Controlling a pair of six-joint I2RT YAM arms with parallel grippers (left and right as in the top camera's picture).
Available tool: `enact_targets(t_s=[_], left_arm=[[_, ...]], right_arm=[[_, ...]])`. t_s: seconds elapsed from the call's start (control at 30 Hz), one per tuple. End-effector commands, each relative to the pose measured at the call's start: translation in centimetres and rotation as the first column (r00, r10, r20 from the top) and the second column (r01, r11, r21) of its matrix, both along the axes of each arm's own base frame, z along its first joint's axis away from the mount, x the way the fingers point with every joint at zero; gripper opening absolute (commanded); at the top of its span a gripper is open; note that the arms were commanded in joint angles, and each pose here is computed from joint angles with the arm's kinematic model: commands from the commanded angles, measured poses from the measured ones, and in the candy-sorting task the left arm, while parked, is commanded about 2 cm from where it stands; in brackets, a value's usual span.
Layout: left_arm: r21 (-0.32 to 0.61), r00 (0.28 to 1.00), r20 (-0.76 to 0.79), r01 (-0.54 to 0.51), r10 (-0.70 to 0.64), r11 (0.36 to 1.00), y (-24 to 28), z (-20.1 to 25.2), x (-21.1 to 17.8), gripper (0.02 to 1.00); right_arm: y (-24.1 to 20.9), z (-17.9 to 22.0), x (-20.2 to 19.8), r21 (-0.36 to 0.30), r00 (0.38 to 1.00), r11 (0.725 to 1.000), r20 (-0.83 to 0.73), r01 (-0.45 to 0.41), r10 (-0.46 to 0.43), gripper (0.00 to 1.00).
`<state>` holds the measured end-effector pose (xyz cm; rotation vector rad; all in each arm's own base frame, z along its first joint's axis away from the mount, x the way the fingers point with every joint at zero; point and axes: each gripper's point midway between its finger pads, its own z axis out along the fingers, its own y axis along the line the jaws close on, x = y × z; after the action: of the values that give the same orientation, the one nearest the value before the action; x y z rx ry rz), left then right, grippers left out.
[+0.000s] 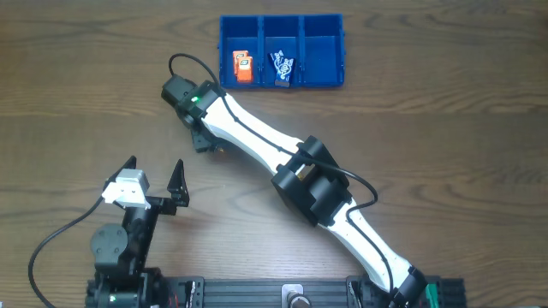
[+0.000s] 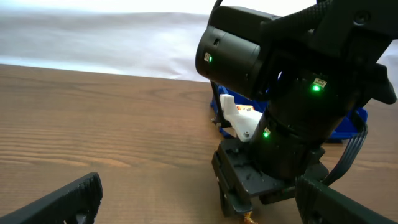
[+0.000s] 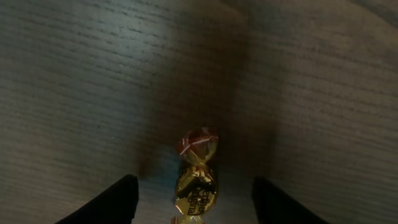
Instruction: Sort Candies Into Trays
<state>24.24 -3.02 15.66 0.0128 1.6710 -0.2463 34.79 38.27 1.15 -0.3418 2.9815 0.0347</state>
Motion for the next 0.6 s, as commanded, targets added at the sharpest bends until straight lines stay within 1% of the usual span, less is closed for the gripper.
enact_targets(t_s=[0.03,0.2,0.27,0.33,0.37,0.47,0.6], left_arm=[[0.005,0.999,-0.044,0.015,-0.014,1.000,-0.2,-1.6,-0.1,0.996],[0.005,0.999,-0.044,0.015,-0.014,1.000,-0.2,-1.6,-0.1,0.996],[0.005,0.999,-0.044,0.015,-0.014,1.000,-0.2,-1.6,-0.1,0.998],[0.005,0.999,-0.044,0.015,-0.014,1.000,-0.2,-1.6,-0.1,0.996],[0.005,0.999,-0.044,0.015,-0.014,1.000,-0.2,-1.6,-0.1,0.998],[0.005,0.999,-0.044,0.015,-0.014,1.000,-0.2,-1.6,-0.1,0.998],[0.005,0.999,-0.044,0.015,-0.014,1.000,-0.2,-1.6,-0.1,0.996]], right_arm=[[-0.5,-0.4,-0.1,-0.012,0.999,0.999,-0.013,0.041,-0.041,0.560],[-0.6,-1.3,-0.3,-0.025,0.998,0.998,-0.025,0.058,-0.059,0.544],[-0.6,-1.3,-0.3,-0.024,0.998,0.998,-0.025,0.058,-0.059,0.500],[-0.6,-1.3,-0.2,-0.022,0.998,0.998,-0.024,0.058,-0.059,0.432],[-0.6,-1.3,-0.2,-0.022,0.998,0.998,-0.023,0.062,-0.063,0.360],[-0.5,-1.4,-0.2,-0.021,0.998,0.998,-0.023,0.063,-0.063,0.327],[-0.4,-1.5,-0.1,-0.016,0.998,0.998,-0.020,0.066,-0.066,0.253]])
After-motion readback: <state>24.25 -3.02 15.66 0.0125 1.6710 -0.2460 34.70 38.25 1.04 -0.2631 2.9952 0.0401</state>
